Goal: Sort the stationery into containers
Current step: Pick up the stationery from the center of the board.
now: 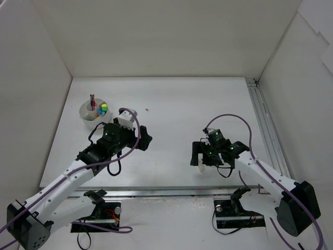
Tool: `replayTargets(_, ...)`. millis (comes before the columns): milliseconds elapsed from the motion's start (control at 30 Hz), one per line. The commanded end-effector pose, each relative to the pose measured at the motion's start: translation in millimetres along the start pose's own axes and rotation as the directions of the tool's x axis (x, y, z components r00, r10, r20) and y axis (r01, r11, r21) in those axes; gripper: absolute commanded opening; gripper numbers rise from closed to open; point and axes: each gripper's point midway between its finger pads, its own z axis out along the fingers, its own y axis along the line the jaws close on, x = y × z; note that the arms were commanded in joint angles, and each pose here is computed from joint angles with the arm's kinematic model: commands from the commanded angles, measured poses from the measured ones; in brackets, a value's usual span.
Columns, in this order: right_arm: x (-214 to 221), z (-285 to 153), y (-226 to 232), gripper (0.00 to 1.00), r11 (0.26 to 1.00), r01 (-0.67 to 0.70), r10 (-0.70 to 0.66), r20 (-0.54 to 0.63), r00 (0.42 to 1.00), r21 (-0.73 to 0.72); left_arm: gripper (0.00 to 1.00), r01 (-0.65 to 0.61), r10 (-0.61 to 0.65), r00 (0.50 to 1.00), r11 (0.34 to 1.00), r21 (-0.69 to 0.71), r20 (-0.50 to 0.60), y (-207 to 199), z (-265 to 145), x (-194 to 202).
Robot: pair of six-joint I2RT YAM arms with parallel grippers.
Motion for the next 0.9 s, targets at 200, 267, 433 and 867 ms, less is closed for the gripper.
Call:
replayTargets(200,3.7,34.3,19.1,0.81,0.998,0.066,-0.066,-0.053,0.996,0.01,0.99,-0.03,0.027,0.996,0.999,0.037,0.083,-14.2,-7.8,-25.4)
replayTargets(267,4.2,39.6,12.7,0.68,0.997,0.059,-0.056,-0.06,0.997,0.053,0.99,-0.031,0.028,0.996,0.999,0.03,0.083,-12.9,-8.9,-26.0)
replayTargets(433,10.0,46.9,3.0,0.38,0.993,0.025,-0.016,-0.076,0.997,0.112,0.99,-0.03,0.028,0.996,0.999,0.025,0.087,-13.3,-14.7,-25.6)
replayTargets(867,-16.0,2.0,48.4,0.13,0.971,0.198,-0.19,0.073,0.979,-0.134,0.99,-0.031,0.013,0.997,0.975,0.218,0.08,-50.1,-14.2,-31.3)
